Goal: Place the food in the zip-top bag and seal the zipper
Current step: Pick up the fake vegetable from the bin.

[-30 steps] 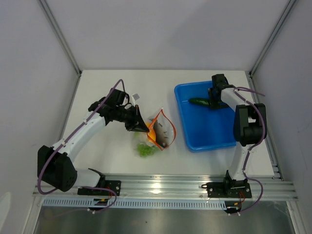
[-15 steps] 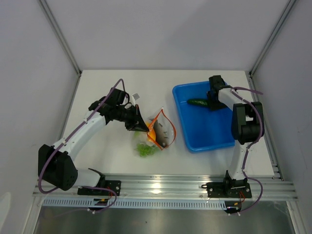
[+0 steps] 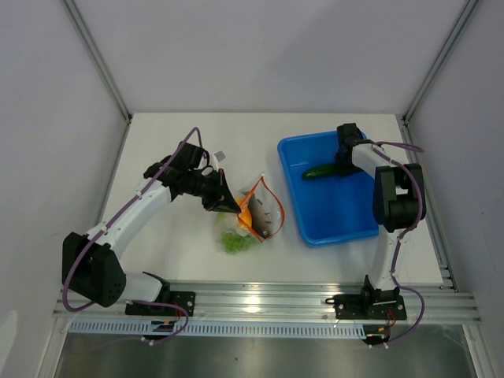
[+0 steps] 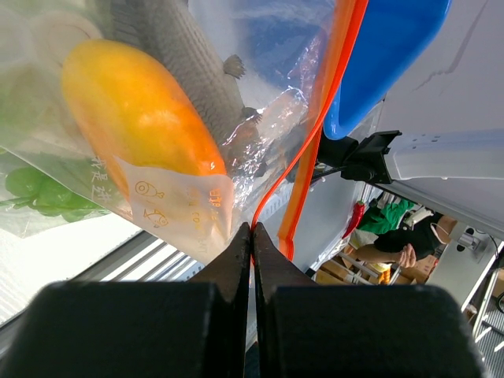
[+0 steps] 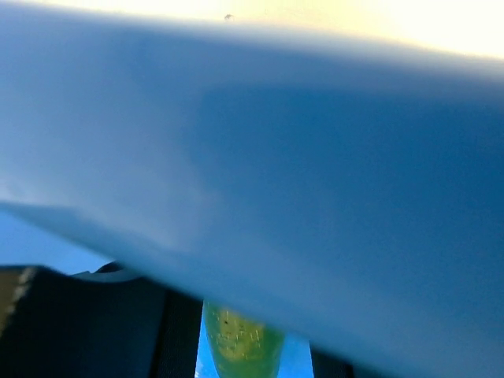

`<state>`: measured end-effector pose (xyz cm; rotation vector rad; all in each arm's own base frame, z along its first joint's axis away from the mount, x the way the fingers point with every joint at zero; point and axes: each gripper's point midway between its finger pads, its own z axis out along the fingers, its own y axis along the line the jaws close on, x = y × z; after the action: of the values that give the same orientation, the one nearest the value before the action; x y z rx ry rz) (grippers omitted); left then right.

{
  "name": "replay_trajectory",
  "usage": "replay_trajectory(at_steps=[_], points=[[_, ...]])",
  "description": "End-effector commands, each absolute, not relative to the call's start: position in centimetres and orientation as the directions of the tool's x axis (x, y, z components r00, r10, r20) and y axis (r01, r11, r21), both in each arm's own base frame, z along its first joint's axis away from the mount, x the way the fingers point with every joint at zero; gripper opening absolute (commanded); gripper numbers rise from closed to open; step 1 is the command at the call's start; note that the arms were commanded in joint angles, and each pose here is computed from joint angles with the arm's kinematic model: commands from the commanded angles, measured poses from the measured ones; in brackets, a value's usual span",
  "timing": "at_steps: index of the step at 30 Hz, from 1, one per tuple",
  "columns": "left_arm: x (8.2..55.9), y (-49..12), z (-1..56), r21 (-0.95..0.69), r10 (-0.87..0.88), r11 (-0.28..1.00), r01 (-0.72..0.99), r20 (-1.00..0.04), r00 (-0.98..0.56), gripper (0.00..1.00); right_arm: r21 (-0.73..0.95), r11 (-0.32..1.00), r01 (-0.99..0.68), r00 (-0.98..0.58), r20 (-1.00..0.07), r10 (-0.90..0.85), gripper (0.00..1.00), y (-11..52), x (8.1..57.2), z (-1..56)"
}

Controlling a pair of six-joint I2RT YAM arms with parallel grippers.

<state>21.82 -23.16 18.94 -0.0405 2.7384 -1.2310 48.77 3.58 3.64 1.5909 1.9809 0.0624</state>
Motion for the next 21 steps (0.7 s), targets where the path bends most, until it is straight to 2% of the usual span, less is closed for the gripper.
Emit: replay_trajectory(at_steps=[1, 4, 5, 13, 14, 17, 21], points=[[22.9, -23.4, 20.4, -0.762, -0.091, 0.644, 0.063, -0.158, -0.983, 0.01, 0.386, 0.28, 0.879, -0.122, -0.385, 0.915, 0.36, 3.9, 48.4, 2.2], [23.0, -23.4, 20.4, -0.761, -0.095, 0.646, 0.058, -0.155, -0.983, 0.01, 0.399, 0.279, 0.873, -0.119, -0.381, 0.917, 0.29, 3.8, 48.5, 2.7], [23.0, -23.4, 20.5, -0.763, -0.094, 0.644, 0.06, -0.157, -0.983, 0.0, 0.414, 0.278, 0.867, -0.115, -0.376, 0.92, 0.24, 3.8, 48.6, 3.2], [23.3, -23.6, 20.9, -0.764, -0.099, 0.643, 0.057, -0.157, -0.983, 0.01, 0.495, 0.293, 0.818, -0.121, -0.351, 0.929, 0.08, 4.4, 48.6, 7.1], [23.4, -23.6, 21.0, -0.764, -0.101, 0.643, 0.058, -0.159, -0.982, 0.01, 0.498, 0.298, 0.814, -0.123, -0.353, 0.928, 0.04, 4.4, 48.5, 7.4], [23.5, -23.6, 21.1, -0.766, -0.103, 0.641, 0.057, -0.159, -0.982, 0.0, 0.516, 0.303, 0.801, -0.124, -0.353, 0.928, 0.0, 4.2, 48.1, 9.0], [23.6, -23.8, 21.0, -0.77, -0.106, 0.636, 0.052, -0.154, -0.982, 0.0, 0.533, 0.332, 0.778, -0.156, -0.348, 0.925, 0.0, 4.5, 47.2, 10.8]])
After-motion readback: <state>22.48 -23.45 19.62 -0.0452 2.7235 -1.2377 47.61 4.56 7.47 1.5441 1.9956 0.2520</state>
